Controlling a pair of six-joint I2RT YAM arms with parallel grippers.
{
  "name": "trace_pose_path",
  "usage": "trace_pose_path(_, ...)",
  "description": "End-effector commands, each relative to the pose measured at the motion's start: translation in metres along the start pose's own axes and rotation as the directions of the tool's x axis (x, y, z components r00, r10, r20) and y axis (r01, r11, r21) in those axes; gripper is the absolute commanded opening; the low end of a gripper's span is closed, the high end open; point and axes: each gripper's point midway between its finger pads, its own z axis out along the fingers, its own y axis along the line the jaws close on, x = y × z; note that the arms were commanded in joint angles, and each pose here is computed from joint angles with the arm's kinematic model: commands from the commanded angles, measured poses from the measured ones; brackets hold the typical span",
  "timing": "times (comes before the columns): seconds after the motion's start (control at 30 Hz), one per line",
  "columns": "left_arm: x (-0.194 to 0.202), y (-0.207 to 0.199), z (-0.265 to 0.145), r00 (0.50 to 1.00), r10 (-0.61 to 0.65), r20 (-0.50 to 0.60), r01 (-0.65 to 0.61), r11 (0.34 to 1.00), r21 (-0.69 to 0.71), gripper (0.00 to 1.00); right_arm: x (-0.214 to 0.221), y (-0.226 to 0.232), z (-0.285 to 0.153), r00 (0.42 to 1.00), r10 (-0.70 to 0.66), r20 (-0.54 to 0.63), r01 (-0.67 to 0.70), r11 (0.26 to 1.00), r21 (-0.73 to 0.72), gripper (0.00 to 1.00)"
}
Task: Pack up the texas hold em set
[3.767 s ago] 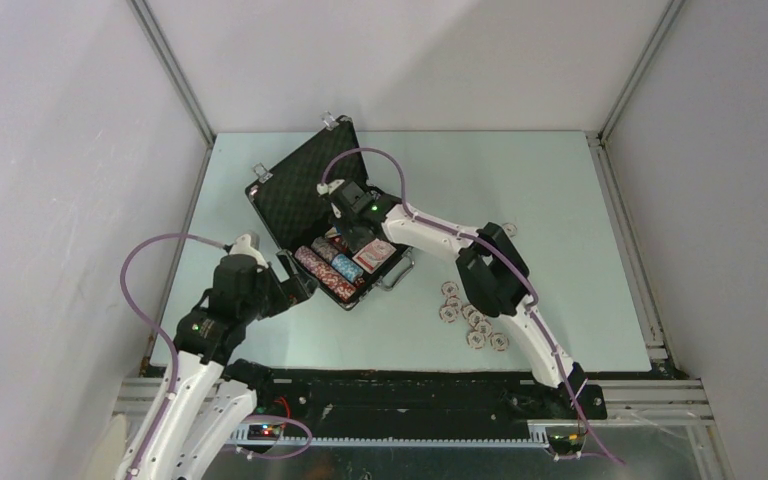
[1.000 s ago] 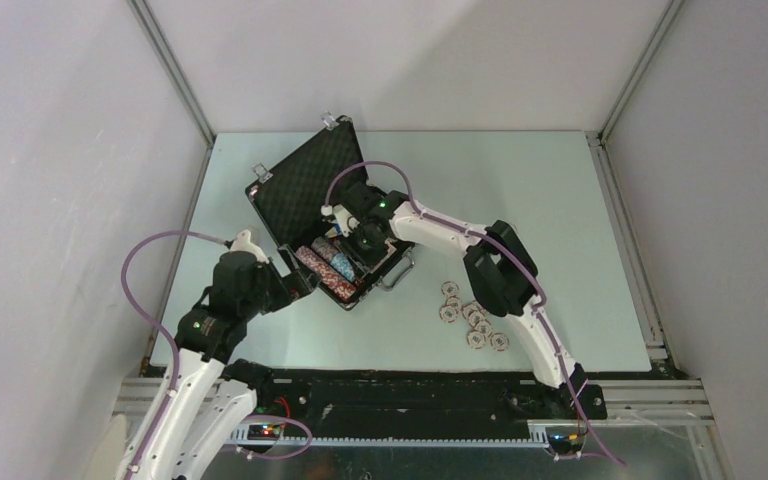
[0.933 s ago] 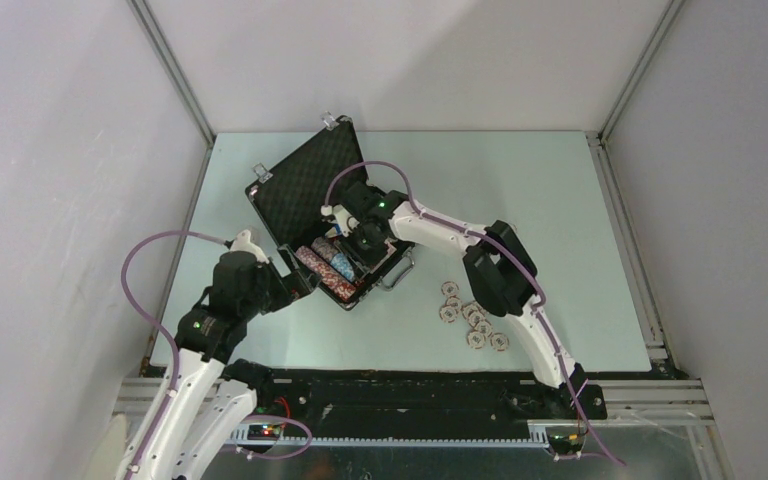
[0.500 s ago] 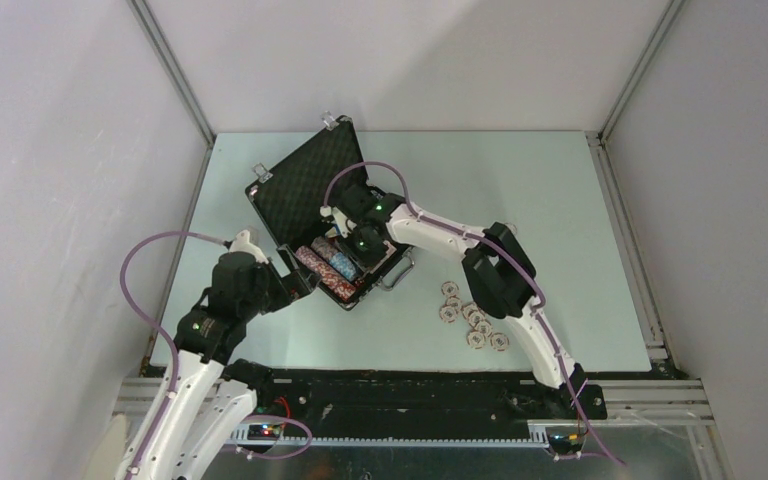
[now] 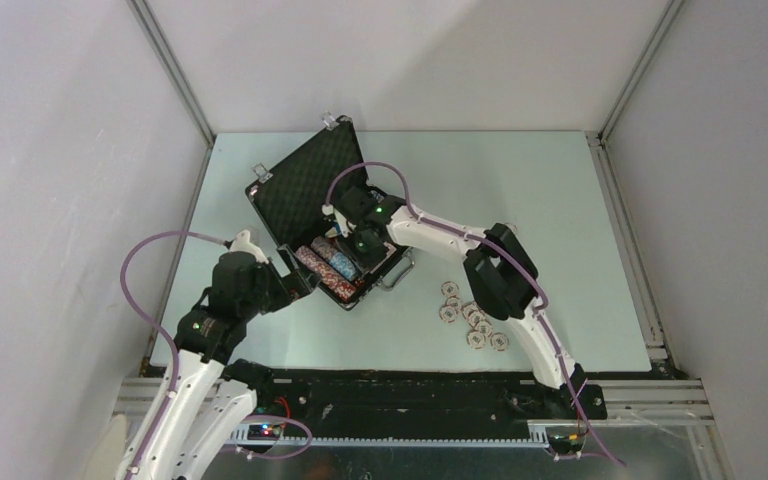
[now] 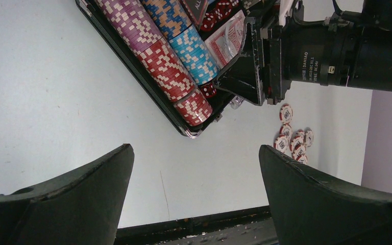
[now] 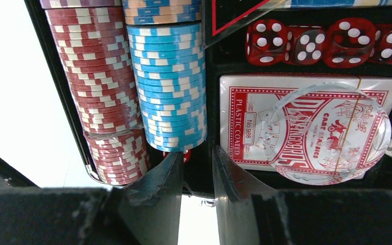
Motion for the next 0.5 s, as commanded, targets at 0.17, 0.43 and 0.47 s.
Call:
trace_pose_path(0.17, -0.006, -0.006, -0.002, 1.0, 0.003, 0.022, -0.004, 1.0, 0.021, 1.0, -0.023, 0.025, -0.049, 0.993, 0.07, 0.095, -0.059, 0.993, -0.106, 0.31)
trace_pose_path(0.43, -0.006, -0.006, -0.002, 1.0, 0.001, 0.021, -0.001, 1.0, 0.02, 1.0, -0.015, 0.031, -0.064, 0.993, 0.074, 0.092, -0.063, 0.991, -0.115, 0.33)
trace_pose_path(0.47, -0.006, -0.006, -0.002, 1.0, 0.001, 0.021, -0.002, 1.0, 0.02, 1.0, -0.014, 0.03, -0.064, 0.993, 0.074, 0.09, -0.064, 0.992, -0.111, 0.33)
